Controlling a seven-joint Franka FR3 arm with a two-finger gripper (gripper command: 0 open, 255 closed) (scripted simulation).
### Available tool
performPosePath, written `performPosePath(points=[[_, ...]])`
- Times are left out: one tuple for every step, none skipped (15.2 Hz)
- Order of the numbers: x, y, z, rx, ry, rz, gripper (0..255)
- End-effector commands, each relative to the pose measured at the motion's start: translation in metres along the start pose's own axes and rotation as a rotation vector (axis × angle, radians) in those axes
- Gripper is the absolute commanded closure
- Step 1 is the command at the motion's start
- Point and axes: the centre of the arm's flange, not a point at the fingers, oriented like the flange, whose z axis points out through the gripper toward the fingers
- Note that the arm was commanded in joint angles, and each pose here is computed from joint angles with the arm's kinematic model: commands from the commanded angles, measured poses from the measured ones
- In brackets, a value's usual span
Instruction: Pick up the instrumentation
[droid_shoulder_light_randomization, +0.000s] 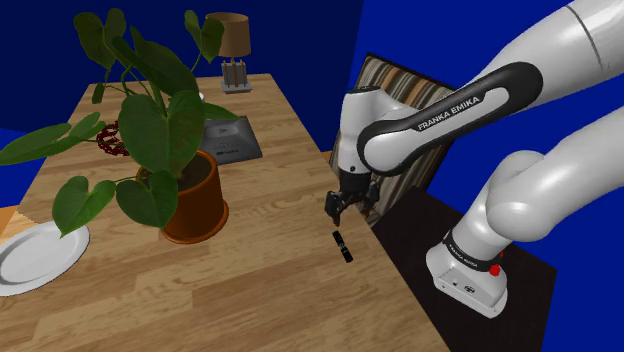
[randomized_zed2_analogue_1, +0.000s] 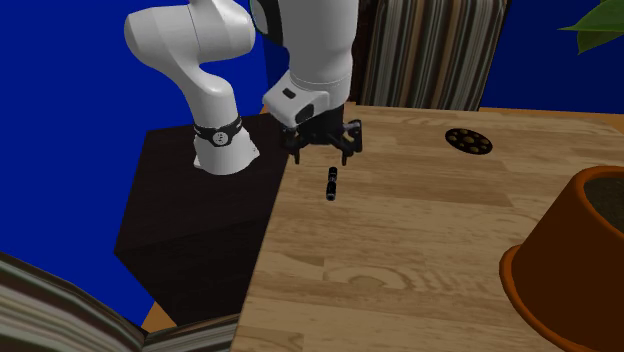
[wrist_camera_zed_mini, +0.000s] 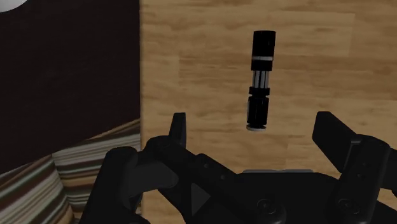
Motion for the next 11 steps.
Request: performPosePath(points=[[-0.003, -0.015, 0.021, -0.001, -0.008, 0.031, 0], [-0.002, -0.022, 0.033, -0.003, -0.013, 0.046, 0], [-0.002, -0.026, 0.041, -0.004, -0.016, 0.056, 0], [-0.001, -0.026, 0.046, -0.004, -0.016, 0.056, 0], [0.0, -0.026, 0.051, -0.004, -0.016, 0.056, 0], [0.001, -0.026, 0.056, -0.004, -0.016, 0.056, 0], [0.003, -0.026, 0.061, -0.004, -0.016, 0.056, 0], [0.004, -0.026, 0.066, -0.004, -0.016, 0.056, 0], [0.005, -0.026, 0.071, -0.004, -0.016, 0.056, 0], [0.006, -0.025, 0.077, -0.004, -0.016, 0.056, 0], [0.007, -0.025, 0.08, -0.004, -0.016, 0.056, 0]])
